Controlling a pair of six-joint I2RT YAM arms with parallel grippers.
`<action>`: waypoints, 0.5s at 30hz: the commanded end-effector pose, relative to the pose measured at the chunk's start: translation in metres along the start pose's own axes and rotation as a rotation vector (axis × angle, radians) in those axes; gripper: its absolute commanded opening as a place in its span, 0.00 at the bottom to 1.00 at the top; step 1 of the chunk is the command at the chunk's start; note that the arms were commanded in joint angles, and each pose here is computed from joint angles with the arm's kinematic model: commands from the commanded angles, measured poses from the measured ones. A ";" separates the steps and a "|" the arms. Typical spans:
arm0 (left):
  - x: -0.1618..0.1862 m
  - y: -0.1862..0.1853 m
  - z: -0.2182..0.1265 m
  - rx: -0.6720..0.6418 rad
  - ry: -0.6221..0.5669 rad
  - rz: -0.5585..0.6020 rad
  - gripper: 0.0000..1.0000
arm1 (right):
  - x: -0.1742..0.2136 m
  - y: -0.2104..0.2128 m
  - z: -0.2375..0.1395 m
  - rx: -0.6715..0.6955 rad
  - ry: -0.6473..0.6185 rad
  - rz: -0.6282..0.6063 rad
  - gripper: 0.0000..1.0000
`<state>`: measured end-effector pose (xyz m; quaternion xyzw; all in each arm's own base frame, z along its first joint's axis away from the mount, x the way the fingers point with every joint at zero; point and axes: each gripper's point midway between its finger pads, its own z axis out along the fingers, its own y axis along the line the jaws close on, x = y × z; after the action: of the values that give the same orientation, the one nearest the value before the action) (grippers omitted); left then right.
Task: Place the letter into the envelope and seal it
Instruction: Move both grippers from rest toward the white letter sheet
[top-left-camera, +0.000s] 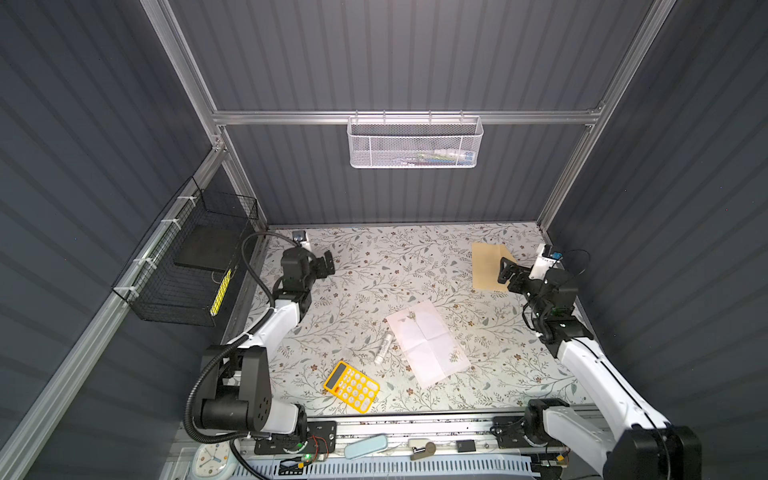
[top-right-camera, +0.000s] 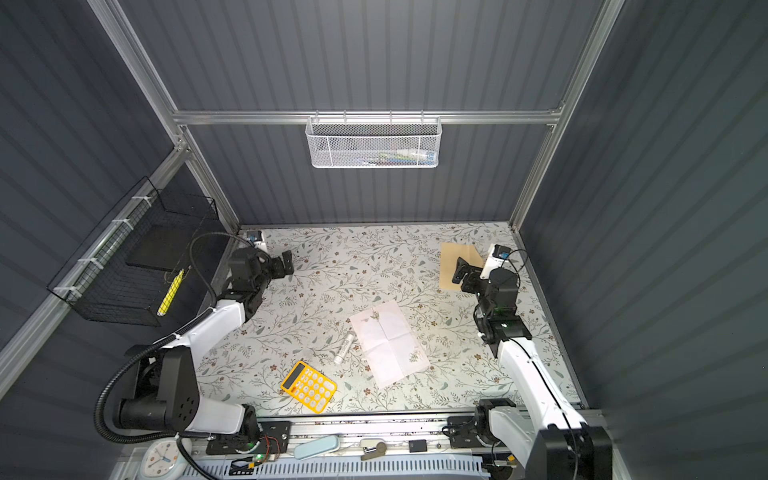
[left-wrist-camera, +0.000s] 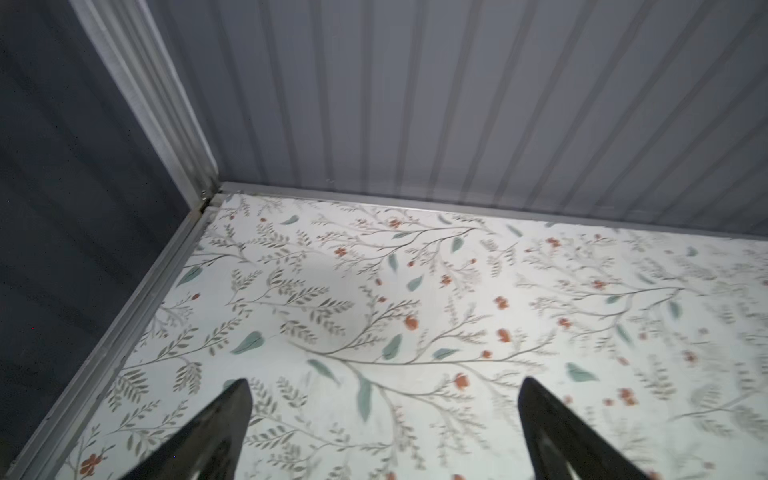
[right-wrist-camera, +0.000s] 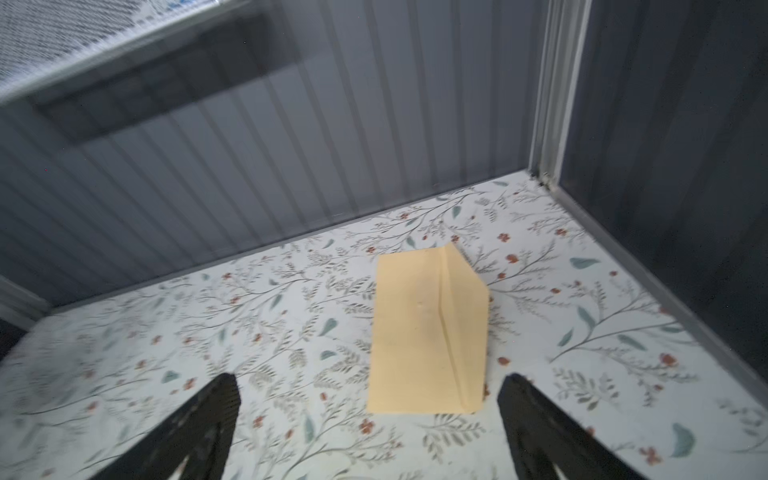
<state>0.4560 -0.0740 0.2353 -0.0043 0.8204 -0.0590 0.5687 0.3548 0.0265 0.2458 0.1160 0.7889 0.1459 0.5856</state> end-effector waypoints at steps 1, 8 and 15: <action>0.050 -0.053 -0.016 0.122 0.301 -0.075 1.00 | 0.101 0.017 -0.031 -0.052 0.447 0.321 0.99; 0.086 -0.177 -0.033 0.433 0.575 -0.066 1.00 | 0.201 0.047 -0.108 -0.093 0.796 0.589 0.99; 0.140 -0.228 -0.038 0.510 0.708 0.018 0.94 | 0.247 0.039 -0.140 -0.065 0.859 0.677 0.98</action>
<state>0.3683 -0.3029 0.1444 0.1611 0.9171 -0.2473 0.2680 0.1616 0.1396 0.0866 0.2227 0.8789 0.3864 0.1692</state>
